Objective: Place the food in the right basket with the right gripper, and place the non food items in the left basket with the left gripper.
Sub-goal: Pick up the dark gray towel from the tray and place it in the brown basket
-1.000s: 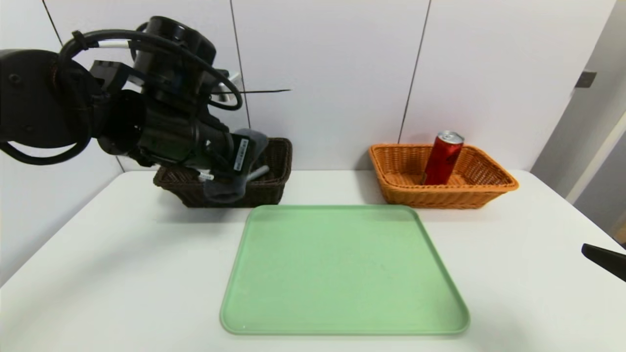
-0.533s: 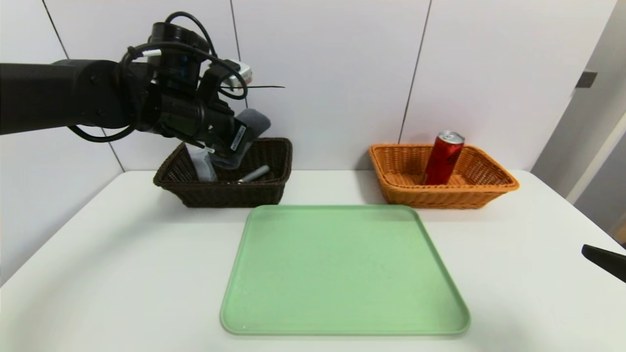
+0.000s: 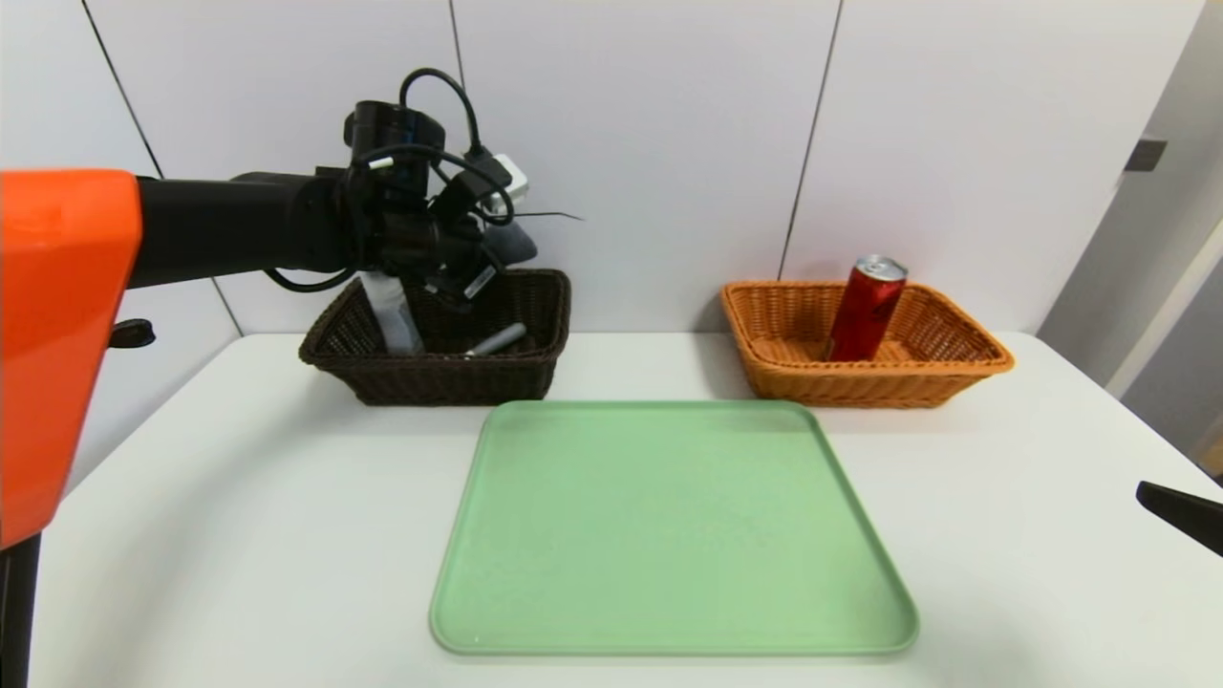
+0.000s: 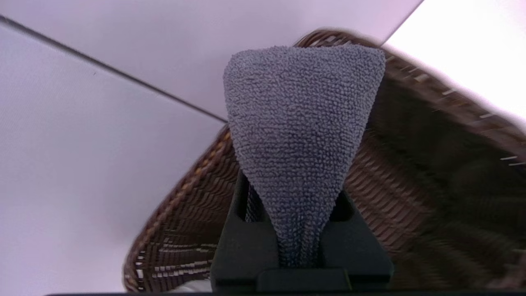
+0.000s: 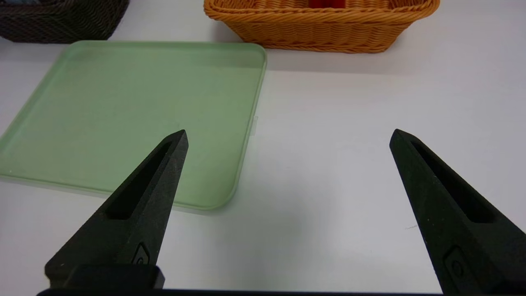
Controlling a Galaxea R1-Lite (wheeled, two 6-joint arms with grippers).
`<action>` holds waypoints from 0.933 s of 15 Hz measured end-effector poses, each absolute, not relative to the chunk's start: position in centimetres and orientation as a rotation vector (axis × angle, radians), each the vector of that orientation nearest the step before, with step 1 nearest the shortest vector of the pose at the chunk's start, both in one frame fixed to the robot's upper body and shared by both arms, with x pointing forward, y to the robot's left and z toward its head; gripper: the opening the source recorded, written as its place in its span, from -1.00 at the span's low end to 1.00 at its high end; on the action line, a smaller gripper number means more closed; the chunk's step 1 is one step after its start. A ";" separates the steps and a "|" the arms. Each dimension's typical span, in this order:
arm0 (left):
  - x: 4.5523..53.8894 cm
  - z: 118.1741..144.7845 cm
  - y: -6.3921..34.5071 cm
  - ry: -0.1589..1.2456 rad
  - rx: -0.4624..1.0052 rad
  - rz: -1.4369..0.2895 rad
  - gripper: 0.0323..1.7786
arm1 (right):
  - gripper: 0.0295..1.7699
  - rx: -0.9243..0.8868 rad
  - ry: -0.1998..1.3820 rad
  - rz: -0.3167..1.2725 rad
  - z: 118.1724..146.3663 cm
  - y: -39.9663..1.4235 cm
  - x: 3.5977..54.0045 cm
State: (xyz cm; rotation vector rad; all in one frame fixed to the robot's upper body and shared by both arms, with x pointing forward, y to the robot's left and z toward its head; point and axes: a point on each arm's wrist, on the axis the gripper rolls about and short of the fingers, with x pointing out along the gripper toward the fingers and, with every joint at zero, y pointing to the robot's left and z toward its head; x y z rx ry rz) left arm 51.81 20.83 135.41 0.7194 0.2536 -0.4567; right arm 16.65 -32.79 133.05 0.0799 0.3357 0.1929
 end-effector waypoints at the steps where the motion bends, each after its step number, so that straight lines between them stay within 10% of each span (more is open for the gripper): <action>1: 52.5 134.8 21.5 0.260 0.754 -0.449 -0.77 | 0.91 0.080 0.340 0.192 132.9 -32.8 16.7; 8: 54.5 131.3 22.3 0.336 0.805 -0.460 -0.73 | 0.91 0.079 0.348 0.193 132.7 -32.8 16.7; 14: 54.4 131.3 22.3 0.339 0.788 -0.461 0.16 | 0.91 0.080 0.349 0.192 132.6 -32.8 16.6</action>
